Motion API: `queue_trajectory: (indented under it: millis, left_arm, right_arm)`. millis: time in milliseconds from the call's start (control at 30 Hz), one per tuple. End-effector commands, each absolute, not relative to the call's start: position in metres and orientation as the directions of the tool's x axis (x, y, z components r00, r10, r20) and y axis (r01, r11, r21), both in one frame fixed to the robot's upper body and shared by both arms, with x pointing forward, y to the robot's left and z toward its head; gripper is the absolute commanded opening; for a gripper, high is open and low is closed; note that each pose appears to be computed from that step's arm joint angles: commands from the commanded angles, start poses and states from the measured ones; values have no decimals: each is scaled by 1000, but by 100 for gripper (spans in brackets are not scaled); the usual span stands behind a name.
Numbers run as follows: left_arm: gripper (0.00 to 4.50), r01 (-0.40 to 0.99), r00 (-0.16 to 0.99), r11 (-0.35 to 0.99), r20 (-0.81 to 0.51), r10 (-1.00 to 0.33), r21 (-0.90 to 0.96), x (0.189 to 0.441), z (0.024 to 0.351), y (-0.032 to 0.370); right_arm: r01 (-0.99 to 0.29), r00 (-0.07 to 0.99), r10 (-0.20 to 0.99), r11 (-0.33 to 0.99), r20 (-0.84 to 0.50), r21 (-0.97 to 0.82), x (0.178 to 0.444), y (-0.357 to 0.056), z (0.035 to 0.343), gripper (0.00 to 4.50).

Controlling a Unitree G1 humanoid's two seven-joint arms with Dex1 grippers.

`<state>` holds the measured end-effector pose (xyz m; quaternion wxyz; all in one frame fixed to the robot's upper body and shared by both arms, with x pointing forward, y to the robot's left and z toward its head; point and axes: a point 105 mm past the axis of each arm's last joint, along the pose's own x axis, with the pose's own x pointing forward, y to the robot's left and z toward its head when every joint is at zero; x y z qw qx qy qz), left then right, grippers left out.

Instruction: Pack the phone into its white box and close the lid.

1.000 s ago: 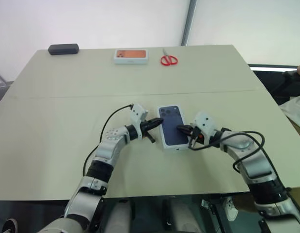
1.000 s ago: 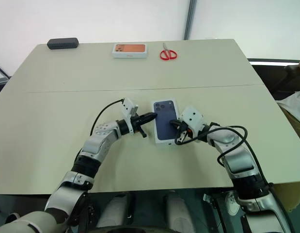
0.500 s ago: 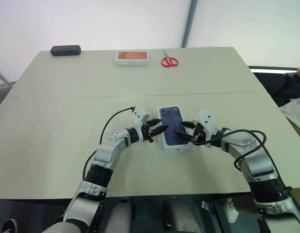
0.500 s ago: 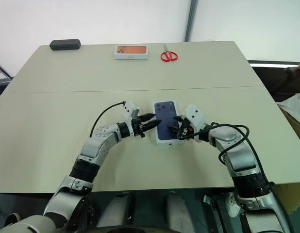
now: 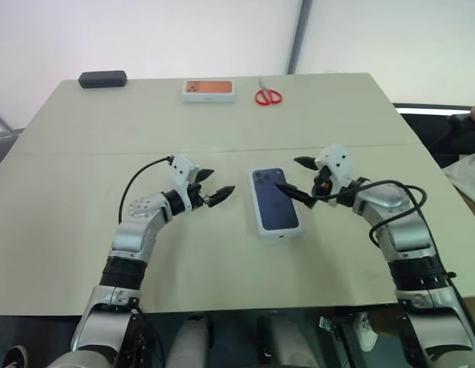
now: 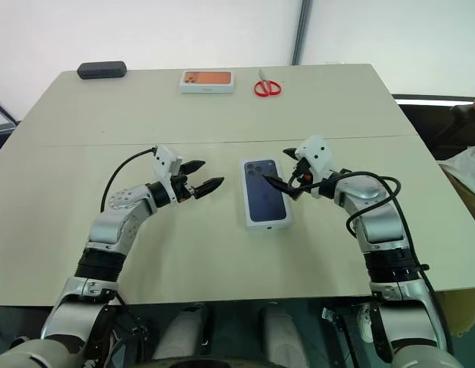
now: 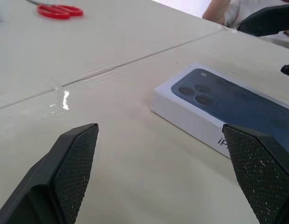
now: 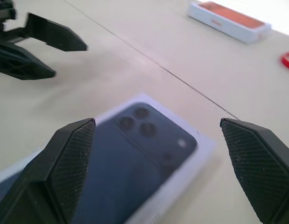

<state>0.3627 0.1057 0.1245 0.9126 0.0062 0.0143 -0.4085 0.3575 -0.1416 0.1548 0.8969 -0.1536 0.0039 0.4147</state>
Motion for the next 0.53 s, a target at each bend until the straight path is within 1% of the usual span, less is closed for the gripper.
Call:
queue_trajectory:
  millis: [33,100,200,300,367,533]
  left_arm:
    - [448,739,671,670,13,-742,66,344,139,132]
    - [448,739,672,670,-1,-741,65,335,137,143]
    - [448,712,702,698,-67,-709,76,316,126,173]
    - [448,697,716,712,-105,-690,82,303,121,191]
    - [448,672,739,736,-139,-659,85,293,118,211]
    - [448,608,791,784,-183,-584,127,277,118,248]
  right_arm:
    - [-751,638,761,582,-116,-311,346,-154,163,449]
    - [-760,630,766,573,-129,-305,339,-160,161,449]
    - [-777,618,767,565,-170,-278,323,-179,157,449]
    - [-787,612,762,558,-212,-266,310,-193,154,449]
    - [-783,620,745,566,-245,-259,300,-210,152,449]
    - [-757,653,706,616,-275,-218,288,-242,154,449]
